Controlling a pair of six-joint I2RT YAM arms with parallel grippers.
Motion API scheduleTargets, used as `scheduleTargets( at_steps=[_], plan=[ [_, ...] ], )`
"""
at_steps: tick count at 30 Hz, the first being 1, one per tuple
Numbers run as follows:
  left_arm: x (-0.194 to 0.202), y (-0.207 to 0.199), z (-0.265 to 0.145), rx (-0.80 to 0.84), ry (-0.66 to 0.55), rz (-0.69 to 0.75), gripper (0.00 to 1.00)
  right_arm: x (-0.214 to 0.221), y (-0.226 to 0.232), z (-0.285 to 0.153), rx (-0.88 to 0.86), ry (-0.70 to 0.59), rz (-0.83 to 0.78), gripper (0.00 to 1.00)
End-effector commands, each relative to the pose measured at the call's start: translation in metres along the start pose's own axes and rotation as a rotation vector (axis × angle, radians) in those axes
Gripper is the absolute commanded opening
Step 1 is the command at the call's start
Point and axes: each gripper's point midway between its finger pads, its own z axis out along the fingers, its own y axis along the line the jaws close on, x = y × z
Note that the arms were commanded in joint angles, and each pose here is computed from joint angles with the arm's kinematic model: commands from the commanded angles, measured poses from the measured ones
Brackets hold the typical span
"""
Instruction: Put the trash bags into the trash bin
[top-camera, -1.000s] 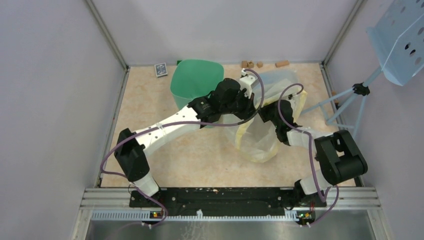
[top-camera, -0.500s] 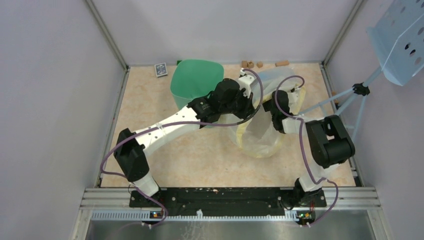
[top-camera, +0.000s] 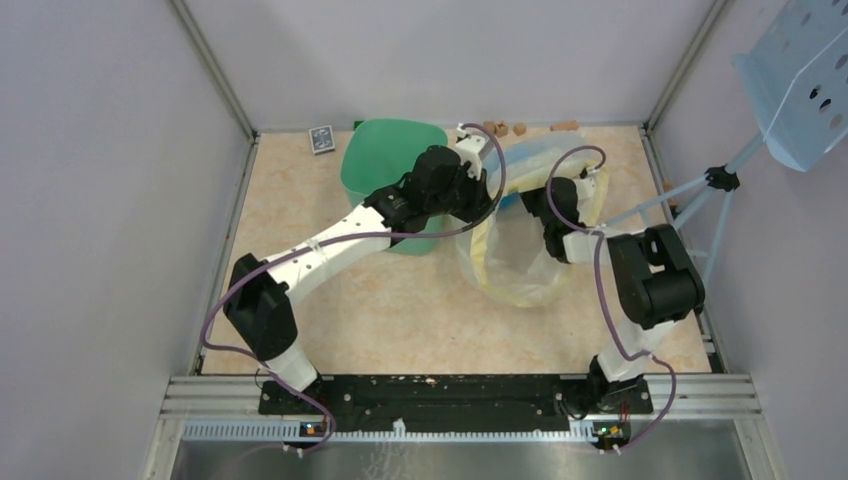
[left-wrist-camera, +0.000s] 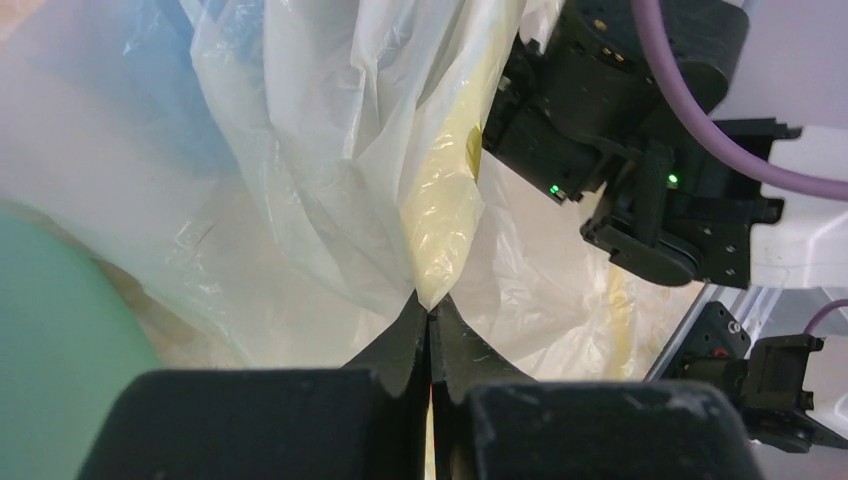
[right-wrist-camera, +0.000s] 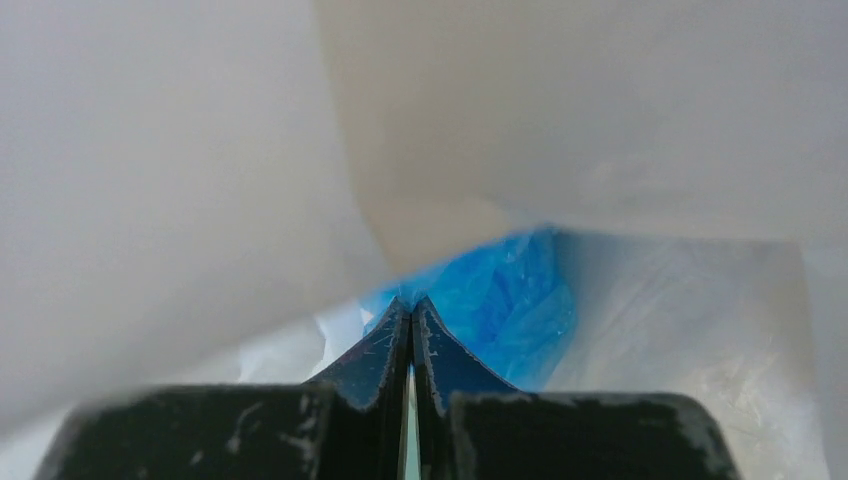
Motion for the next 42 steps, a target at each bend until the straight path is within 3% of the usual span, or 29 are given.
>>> scheduleTargets(
  at_steps=[1, 8, 14, 18, 23, 34, 39, 42],
  plan=[
    [-0.032, -0.008, -0.013, 0.044, -0.102, -0.021, 0.00, -0.013, 0.031, -0.028, -0.105, 0.003, -0.004, 0.00],
    [-0.025, 0.009, 0.007, -0.012, -0.091, -0.024, 0.00, 0.004, 0.034, -0.099, -0.182, 0.166, -0.040, 0.00],
    [-0.028, 0.024, 0.022, -0.094, -0.056, -0.012, 0.00, -0.001, 0.073, -0.157, -0.314, 0.265, -0.253, 0.00],
    [-0.028, 0.027, 0.029, -0.102, -0.056, -0.013, 0.00, -0.027, 0.120, -0.196, -0.407, 0.229, -0.389, 0.00],
    [-0.016, 0.034, 0.043, -0.114, -0.035, -0.016, 0.00, -0.067, 0.162, -0.247, -0.474, 0.120, -0.450, 0.00],
    [0.005, 0.026, 0.099, -0.007, -0.011, -0.038, 0.00, -0.137, 0.192, -0.304, -0.379, -0.098, -0.593, 0.00],
    [-0.027, 0.010, 0.138, 0.079, -0.053, -0.038, 0.00, -0.152, 0.193, -0.321, -0.362, -0.148, -0.641, 0.00],
    [-0.071, 0.004, 0.147, 0.106, -0.144, -0.010, 0.00, -0.148, 0.186, -0.328, -0.343, -0.116, -0.664, 0.00]
  ],
)
